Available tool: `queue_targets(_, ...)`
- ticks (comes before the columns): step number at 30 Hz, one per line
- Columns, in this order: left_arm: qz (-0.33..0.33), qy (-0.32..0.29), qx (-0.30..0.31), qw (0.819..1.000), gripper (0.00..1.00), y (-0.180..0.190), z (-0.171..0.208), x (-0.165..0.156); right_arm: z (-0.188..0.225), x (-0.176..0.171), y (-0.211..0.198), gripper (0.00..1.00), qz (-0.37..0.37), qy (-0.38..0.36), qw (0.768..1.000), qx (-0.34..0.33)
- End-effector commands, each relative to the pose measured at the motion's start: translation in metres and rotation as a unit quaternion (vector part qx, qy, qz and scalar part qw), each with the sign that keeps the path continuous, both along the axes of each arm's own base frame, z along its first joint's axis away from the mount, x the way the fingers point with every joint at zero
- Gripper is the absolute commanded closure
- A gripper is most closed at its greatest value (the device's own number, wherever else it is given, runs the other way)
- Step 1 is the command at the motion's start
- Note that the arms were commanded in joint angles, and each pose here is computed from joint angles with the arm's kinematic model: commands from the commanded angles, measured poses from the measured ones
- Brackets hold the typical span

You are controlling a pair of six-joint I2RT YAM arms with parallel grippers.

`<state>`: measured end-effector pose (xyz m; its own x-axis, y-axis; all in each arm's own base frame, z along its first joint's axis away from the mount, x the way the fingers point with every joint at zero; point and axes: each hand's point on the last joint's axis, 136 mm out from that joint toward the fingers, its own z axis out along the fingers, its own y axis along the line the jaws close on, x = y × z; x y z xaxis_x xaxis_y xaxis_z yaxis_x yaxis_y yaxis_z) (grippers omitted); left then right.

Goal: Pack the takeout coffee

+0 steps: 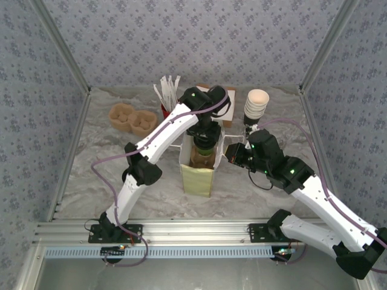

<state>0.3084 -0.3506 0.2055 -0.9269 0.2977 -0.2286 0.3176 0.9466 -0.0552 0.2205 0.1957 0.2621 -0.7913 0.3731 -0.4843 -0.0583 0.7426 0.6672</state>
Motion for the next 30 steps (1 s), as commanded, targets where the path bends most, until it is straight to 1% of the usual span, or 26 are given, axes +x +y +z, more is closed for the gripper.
queue_targets(1,0.001,0.06,0.068,0.996,0.58,0.03,-0.013,-0.023,-0.003,-0.002,0.0,0.97,0.005,0.0,1.0,-0.003)
queue_targets(18,0.0,0.094,0.105,0.99,0.59,0.033,-0.044,-0.024,-0.001,-0.003,-0.001,0.97,0.005,-0.003,1.0,-0.006)
queue_targets(24,-0.004,0.1,0.102,0.99,0.6,0.029,-0.048,-0.026,0.0,-0.003,-0.004,0.97,0.002,-0.005,1.0,-0.006)
queue_targets(30,-0.011,0.09,0.087,0.992,0.62,0.021,-0.045,-0.025,-0.001,-0.003,-0.004,0.97,0.002,-0.006,1.0,-0.006)
